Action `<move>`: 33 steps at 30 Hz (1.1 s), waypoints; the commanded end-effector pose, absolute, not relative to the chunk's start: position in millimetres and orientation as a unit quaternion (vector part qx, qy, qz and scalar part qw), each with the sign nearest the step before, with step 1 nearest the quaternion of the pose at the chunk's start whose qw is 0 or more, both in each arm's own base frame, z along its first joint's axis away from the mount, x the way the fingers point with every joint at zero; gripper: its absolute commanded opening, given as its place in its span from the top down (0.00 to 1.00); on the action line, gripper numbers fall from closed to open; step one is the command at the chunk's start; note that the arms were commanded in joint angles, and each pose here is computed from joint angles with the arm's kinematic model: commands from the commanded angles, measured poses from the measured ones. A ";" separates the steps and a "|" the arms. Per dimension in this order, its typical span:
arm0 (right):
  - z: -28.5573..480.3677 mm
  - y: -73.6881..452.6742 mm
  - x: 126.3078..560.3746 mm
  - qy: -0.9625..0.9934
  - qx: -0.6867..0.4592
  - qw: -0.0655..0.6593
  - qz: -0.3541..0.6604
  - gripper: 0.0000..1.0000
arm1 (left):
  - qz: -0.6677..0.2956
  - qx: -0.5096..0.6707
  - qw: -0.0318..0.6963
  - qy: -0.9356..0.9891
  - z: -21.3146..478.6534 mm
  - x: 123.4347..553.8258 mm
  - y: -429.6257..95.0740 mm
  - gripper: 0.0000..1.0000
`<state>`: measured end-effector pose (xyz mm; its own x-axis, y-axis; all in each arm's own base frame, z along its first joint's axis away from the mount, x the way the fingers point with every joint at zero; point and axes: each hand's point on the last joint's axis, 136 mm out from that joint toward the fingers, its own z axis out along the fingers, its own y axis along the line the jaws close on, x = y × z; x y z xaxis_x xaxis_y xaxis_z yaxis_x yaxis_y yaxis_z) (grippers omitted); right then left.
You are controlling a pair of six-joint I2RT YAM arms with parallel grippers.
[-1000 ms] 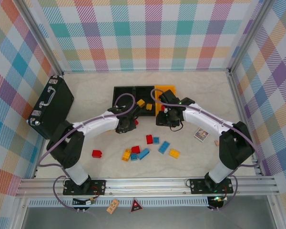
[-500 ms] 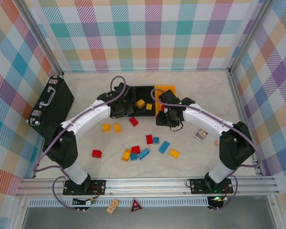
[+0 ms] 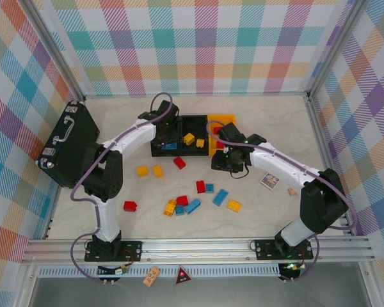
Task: Sort the legos into containers by color
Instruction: Place the lego in the container, then pick up the lego from the center of the table.
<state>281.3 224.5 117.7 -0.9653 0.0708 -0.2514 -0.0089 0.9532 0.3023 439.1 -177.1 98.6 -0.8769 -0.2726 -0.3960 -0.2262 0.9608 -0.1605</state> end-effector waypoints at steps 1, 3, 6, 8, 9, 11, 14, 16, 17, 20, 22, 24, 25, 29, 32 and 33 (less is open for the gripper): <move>123.2 226.0 279.8 0.977 0.022 0.137 0.163 0.56 | -0.058 -0.120 0.205 0.970 100.3 447.8 -177.5 0.73; 123.5 225.8 279.6 0.977 0.024 0.137 0.164 0.56 | -0.057 -0.118 0.207 0.970 100.0 452.3 -177.6 0.69; 123.0 225.7 279.0 0.977 0.023 0.136 0.163 0.56 | -0.053 -0.118 0.206 0.970 101.2 454.0 -177.5 0.58; 122.2 225.2 278.8 0.977 0.023 0.135 0.161 0.56 | -0.055 -0.119 0.208 0.969 103.9 452.5 -177.0 0.54; 122.0 225.0 278.8 0.977 0.022 0.136 0.161 0.56 | -0.058 -0.122 0.211 0.968 106.2 451.5 -176.5 0.52; 121.8 225.4 278.7 0.977 0.022 0.135 0.161 0.56 | -0.063 -0.124 0.216 0.966 112.1 448.4 -176.1 0.52; 122.1 227.7 279.6 0.977 0.015 0.134 0.163 0.56 | -0.075 -0.125 0.219 0.965 119.9 441.2 -176.7 0.51; 120.5 229.2 279.6 0.978 0.011 0.130 0.163 0.56 | -0.085 -0.124 0.220 0.964 123.5 434.3 -178.6 0.51; 120.1 230.1 280.2 0.978 0.010 0.130 0.164 0.56 | -0.090 -0.122 0.220 0.964 126.1 429.6 -180.1 0.51; 118.6 235.7 279.3 0.978 -0.001 0.125 0.167 0.55 | -0.106 -0.114 0.220 0.963 132.8 414.8 -184.0 0.50; 117.8 240.9 278.1 0.978 -0.014 0.122 0.168 0.55 | -0.120 -0.109 0.220 0.962 136.3 402.6 -187.2 0.50; 116.4 247.6 276.2 0.978 -0.028 0.118 0.167 0.55 | -0.134 -0.105 0.218 0.961 138.2 388.7 -189.6 0.49; 115.4 251.6 274.5 0.979 -0.036 0.114 0.167 0.54 | -0.141 -0.105 0.217 0.960 138.7 381.0 -189.9 0.49; 105.5 266.1 269.2 0.981 -0.058 0.101 0.158 0.53 | -0.184 -0.108 0.196 0.957 130.0 345.5 -193.7 0.49; 97.8 278.5 264.0 0.981 -0.075 0.086 0.155 0.51 | -0.197 -0.122 0.177 0.957 116.6 317.4 -188.0 0.49; 96.5 282.3 262.3 0.981 -0.080 0.083 0.154 0.50 | -0.199 -0.125 0.176 0.956 115.3 309.6 -185.6 0.48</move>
<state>266.4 270.7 96.3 -0.9761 -0.0847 -0.2004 -0.1412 0.9473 0.2875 328.1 -179.8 115.1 -0.9041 -0.2773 -0.3250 -0.1534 0.9207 -0.3589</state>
